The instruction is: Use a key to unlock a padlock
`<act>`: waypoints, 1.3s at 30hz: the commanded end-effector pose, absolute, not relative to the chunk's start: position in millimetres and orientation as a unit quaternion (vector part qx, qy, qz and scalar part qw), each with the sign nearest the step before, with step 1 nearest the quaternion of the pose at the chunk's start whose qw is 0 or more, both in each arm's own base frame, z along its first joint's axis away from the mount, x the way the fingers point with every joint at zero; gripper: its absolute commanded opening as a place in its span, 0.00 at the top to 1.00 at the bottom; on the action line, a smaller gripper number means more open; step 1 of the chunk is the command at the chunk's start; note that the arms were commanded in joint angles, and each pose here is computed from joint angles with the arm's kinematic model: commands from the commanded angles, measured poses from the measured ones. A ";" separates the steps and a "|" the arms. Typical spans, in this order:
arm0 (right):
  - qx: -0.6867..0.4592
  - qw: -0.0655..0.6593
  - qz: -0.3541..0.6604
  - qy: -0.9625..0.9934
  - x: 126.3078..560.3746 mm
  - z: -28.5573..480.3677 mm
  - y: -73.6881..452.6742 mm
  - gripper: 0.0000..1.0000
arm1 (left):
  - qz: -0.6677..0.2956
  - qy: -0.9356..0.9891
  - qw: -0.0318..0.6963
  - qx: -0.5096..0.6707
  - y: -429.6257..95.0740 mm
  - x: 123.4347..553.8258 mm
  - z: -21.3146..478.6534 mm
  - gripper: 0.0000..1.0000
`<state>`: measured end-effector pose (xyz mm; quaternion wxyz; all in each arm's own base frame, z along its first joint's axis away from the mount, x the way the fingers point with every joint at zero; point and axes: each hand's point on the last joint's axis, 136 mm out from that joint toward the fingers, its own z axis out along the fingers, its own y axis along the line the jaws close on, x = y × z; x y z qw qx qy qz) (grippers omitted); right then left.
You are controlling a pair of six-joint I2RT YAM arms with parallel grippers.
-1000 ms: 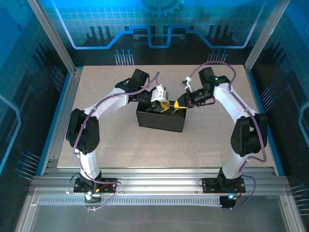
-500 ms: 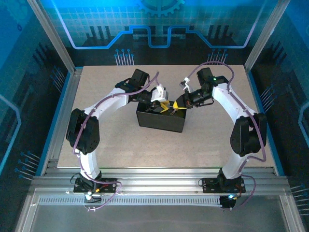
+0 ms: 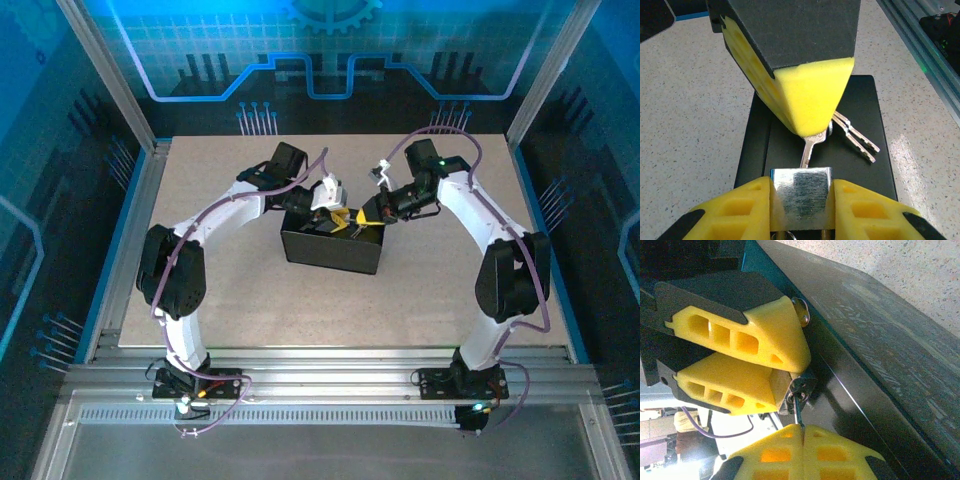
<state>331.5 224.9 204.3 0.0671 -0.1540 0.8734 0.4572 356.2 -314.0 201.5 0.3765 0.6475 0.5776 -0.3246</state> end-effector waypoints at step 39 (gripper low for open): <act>-0.148 0.053 0.511 0.845 352.0 221.1 242.2 1.00 | -0.354 0.523 0.400 0.665 -314.8 331.7 226.2 1.00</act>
